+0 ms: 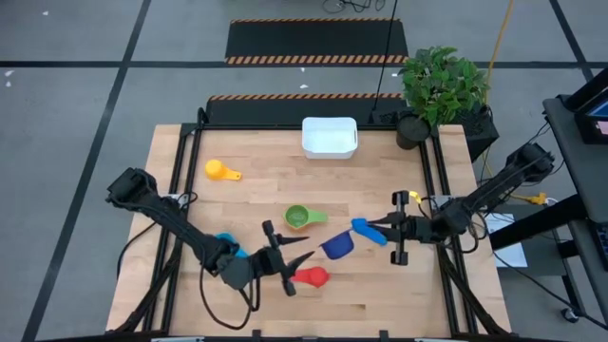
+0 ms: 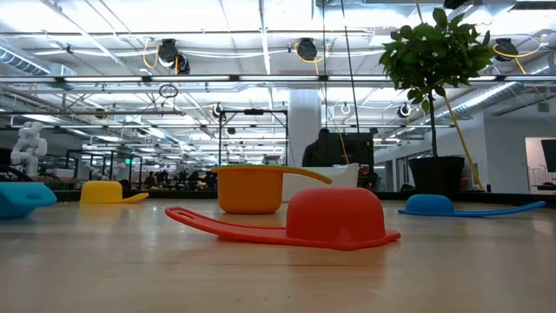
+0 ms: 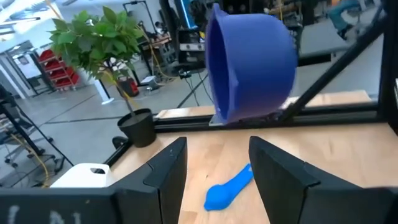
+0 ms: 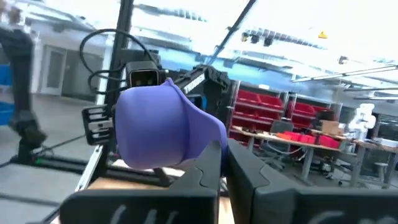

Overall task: Nest measuring cups in basket
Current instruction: Stack the dark blue measuring cup into the green measuring cup

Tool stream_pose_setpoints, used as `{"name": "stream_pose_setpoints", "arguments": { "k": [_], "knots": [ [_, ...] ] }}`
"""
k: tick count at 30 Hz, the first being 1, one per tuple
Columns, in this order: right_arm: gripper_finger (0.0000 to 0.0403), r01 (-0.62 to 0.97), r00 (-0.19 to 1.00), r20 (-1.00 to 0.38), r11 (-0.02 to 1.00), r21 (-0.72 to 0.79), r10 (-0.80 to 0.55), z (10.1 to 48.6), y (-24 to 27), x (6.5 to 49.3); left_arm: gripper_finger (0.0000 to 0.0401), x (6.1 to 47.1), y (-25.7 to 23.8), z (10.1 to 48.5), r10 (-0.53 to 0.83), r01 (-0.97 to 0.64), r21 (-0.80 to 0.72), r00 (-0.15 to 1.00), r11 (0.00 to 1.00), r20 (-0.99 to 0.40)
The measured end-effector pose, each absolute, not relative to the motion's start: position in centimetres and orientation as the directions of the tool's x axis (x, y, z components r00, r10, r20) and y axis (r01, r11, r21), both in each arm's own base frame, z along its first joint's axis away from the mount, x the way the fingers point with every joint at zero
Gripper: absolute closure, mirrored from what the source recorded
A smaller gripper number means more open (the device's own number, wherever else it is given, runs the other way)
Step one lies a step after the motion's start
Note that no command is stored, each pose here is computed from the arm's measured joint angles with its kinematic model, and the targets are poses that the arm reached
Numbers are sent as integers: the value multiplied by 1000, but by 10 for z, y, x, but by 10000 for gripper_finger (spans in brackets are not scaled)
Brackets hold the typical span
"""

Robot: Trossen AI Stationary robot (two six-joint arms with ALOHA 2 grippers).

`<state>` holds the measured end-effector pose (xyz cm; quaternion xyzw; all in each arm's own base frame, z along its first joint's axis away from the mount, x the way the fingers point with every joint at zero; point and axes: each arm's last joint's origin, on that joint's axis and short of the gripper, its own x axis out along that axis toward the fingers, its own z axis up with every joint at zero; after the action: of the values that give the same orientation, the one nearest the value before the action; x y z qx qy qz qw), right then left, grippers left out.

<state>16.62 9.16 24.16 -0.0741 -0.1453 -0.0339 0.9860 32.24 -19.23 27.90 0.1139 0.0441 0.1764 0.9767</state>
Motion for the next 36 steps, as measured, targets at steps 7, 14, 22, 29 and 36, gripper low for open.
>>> {"name": "stream_pose_setpoints", "arguments": {
  "k": [7,14,22,29,36],
  "knots": [
    [403,167,947,295,978,-128,-124,237,98,179,226,322,-193,288,353,-351,158,936,923,14],
    [403,165,945,302,979,-117,-123,239,99,181,226,325,-189,289,351,-350,165,936,922,23],
    [403,159,946,300,982,-107,-120,238,99,181,232,328,-187,289,282,-283,166,959,945,26],
    [403,157,947,298,981,-111,-118,238,100,181,308,328,-187,289,273,-273,178,962,945,26],
    [403,158,947,298,981,-112,-118,238,100,181,386,328,-188,288,279,-276,193,960,941,15]
  ]
}}
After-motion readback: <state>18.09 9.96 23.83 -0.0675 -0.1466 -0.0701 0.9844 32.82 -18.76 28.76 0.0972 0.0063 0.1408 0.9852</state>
